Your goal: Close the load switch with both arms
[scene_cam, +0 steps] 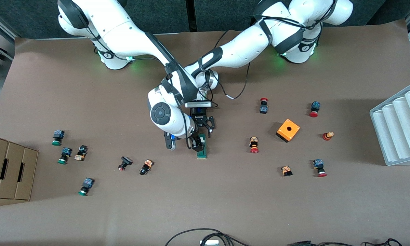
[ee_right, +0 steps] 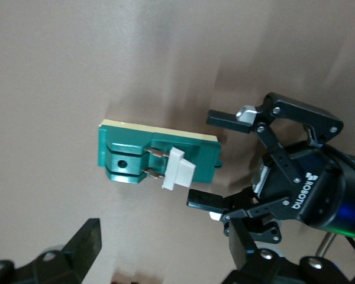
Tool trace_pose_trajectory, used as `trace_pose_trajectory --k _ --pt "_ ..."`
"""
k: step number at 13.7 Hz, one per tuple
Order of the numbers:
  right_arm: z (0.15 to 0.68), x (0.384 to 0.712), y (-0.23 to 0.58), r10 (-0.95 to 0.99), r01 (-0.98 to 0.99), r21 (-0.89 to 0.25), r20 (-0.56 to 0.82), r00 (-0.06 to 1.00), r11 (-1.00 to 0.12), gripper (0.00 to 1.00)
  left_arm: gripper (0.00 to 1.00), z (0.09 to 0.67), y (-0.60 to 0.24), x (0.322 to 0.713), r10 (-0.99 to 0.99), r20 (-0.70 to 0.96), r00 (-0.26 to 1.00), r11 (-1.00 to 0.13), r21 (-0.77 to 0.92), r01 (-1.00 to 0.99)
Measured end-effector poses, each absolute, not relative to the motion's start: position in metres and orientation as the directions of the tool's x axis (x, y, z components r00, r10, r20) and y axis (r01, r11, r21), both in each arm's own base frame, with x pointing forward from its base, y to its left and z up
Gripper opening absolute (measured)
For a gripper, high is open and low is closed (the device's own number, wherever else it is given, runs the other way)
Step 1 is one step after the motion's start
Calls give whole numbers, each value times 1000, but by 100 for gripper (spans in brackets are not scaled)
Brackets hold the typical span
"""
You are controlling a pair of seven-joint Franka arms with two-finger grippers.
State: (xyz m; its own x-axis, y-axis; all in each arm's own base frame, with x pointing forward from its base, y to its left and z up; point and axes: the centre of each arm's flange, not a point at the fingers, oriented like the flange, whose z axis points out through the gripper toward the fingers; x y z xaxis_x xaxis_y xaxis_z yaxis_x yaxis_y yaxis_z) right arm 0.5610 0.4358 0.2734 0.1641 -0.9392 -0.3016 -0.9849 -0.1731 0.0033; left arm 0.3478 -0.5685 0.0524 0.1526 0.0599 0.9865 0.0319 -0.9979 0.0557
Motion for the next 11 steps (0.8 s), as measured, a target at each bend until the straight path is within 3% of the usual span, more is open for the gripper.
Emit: trace_pose_trajectory --k 7,11 --pt "288 580 419 -940 -985 -43 -294 175 -170 97 93 46 -572 352 69 986 152 -997 63 42" --pt "310 588 402 -927 -975 -51 -301 223 -218 98 75 46 -572 352 69 986 152 -997 63 42"
